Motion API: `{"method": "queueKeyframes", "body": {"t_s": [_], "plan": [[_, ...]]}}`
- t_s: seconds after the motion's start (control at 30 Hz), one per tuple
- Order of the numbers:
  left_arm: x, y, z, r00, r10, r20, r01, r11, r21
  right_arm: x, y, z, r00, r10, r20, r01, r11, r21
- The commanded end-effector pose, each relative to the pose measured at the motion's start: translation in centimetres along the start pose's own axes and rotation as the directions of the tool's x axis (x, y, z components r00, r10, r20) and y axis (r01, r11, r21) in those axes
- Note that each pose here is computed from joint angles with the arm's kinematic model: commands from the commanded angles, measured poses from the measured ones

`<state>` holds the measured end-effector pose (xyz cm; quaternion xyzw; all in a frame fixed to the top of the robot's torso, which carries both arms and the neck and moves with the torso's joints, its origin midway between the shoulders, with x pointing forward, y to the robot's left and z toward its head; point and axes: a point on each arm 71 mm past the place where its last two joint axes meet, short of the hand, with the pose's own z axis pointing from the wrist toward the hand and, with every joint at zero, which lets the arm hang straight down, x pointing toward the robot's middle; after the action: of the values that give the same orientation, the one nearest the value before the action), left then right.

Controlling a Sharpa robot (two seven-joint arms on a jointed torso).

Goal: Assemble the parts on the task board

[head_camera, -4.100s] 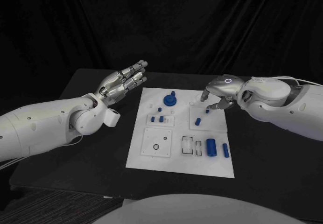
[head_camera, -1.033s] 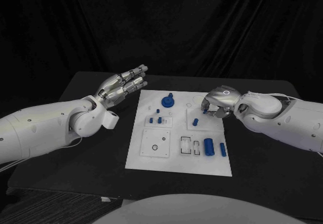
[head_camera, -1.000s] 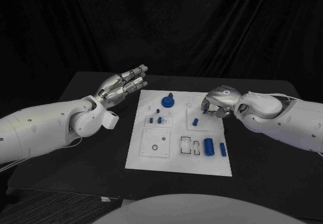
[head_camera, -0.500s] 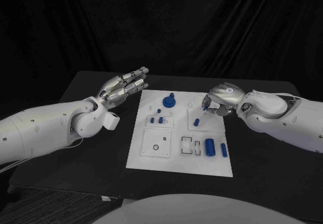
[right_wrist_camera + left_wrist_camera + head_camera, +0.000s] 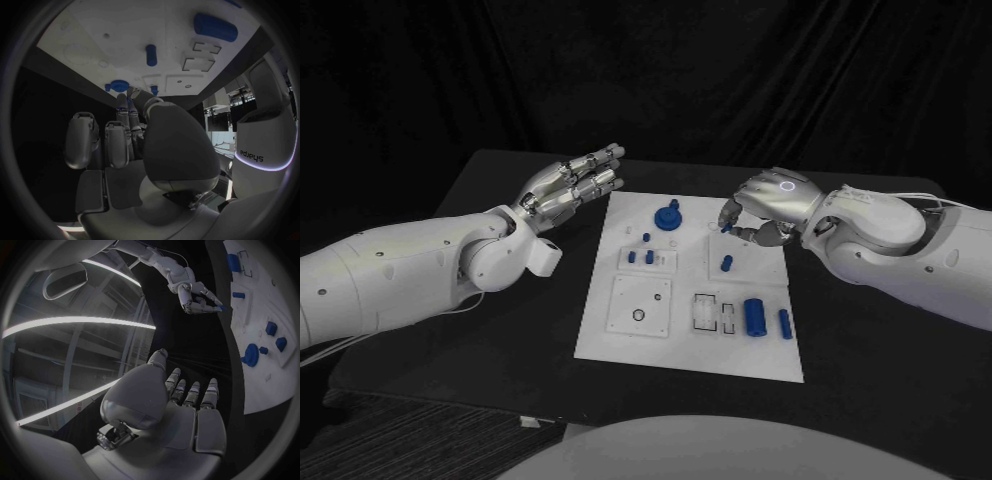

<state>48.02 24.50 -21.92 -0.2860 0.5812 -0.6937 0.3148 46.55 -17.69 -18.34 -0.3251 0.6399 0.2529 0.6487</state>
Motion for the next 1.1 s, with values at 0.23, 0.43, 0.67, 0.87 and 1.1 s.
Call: {"method": "queueKeyframes", "body": {"t_s": [0.23,0.43,0.67,0.87,1.1], "plan": [[0.27,0.03,0.09,1.0,-0.019,-0.012,0.019,1.0,0.008,-0.1,3.4,2.3,0.994,0.001,-0.108,-0.009,0.998,-0.069],[0.26,0.11,0.07,1.0,-0.018,-0.011,0.018,1.0,-0.002,0.2,4.9,4.0,0.992,0.0,-0.127,-0.013,0.994,-0.107],[0.39,0.19,0.15,1.0,-0.021,-0.014,0.02,1.0,-0.007,0.9,6.5,5.4,0.991,0.008,-0.135,-0.027,0.989,-0.142],[0.55,0.31,0.27,0.999,-0.025,-0.021,0.025,1.0,-0.012,1.6,7.4,5.9,0.99,0.018,-0.142,-0.04,0.987,-0.158],[0.7,0.43,0.4,0.999,-0.029,-0.027,0.029,0.999,-0.018,2.0,8.2,6.2,0.989,0.026,-0.148,-0.051,0.985,-0.166]]}}
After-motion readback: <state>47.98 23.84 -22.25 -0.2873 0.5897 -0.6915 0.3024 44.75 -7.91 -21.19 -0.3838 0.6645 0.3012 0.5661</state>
